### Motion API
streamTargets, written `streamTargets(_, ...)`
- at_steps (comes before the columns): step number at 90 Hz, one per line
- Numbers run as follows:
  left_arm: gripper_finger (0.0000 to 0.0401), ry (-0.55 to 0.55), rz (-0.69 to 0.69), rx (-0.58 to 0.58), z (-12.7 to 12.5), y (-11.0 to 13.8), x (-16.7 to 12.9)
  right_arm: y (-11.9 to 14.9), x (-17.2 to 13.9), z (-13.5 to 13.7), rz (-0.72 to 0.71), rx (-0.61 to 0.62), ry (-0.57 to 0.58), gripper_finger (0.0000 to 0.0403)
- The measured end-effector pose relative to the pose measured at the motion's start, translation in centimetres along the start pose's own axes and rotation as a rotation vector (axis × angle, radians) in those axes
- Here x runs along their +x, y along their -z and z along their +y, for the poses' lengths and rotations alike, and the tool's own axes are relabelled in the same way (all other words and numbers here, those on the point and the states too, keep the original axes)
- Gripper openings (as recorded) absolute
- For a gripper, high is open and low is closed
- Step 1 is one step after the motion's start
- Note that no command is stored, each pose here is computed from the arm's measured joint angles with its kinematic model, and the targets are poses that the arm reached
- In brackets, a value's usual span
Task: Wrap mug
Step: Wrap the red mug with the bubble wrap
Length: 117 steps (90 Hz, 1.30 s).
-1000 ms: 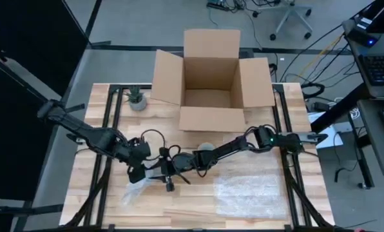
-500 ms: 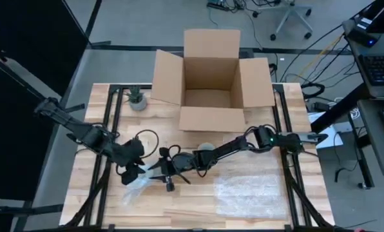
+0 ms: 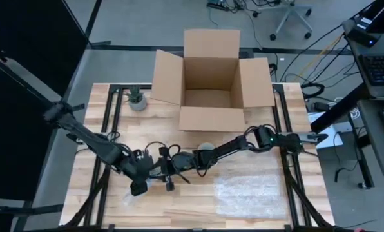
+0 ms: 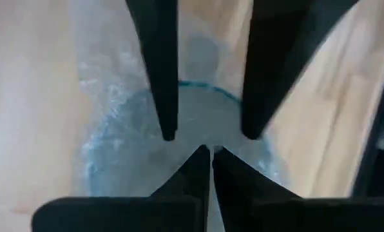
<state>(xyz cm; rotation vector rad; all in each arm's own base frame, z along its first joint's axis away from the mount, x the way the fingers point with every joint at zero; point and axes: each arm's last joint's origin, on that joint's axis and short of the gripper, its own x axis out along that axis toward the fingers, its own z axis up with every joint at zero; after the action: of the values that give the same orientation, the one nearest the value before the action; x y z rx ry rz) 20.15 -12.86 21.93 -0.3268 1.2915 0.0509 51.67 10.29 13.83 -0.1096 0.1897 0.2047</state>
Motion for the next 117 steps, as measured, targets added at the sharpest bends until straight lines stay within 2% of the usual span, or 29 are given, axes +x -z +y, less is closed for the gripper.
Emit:
streamTargets(26,0.0,-0.084,0.076,0.034,-0.4,-0.7,3.7,0.1,0.0,0.0,0.006,0.012,0.004,0.0157)
streamTargets(37,0.0,-0.099,0.095,0.048,-0.3,-0.6,4.0,0.1,0.0,-0.1,0.009,0.019,0.008,0.0157)
streamTargets(51,0.0,-0.09,0.085,0.036,-0.2,-0.6,1.9,0.0,0.0,-0.1,0.003,0.011,0.008,0.0157)
streamTargets(72,0.0,-0.042,-0.061,0.029,0.3,-0.6,-2.6,0.0,0.0,-0.1,0.002,0.0,0.004,0.0157)
streamTargets(92,0.0,-0.034,-0.07,-0.024,1.8,1.1,-5.8,0.0,0.0,-0.1,0.002,0.001,0.005,0.0157)
streamTargets(101,0.0,-0.011,0.008,-0.028,2.3,2.8,-7.0,0.0,0.0,-0.1,0.002,0.001,0.004,0.0157)
streamTargets(112,0.0,0.01,0.219,-0.116,2.5,5.2,-7.7,0.0,0.0,-0.1,0.001,0.002,0.003,0.0157)
streamTargets(117,0.0,-0.001,0.268,-0.13,2.2,6.1,-7.4,0.0,0.0,-0.1,0.001,0.001,0.004,0.0157)
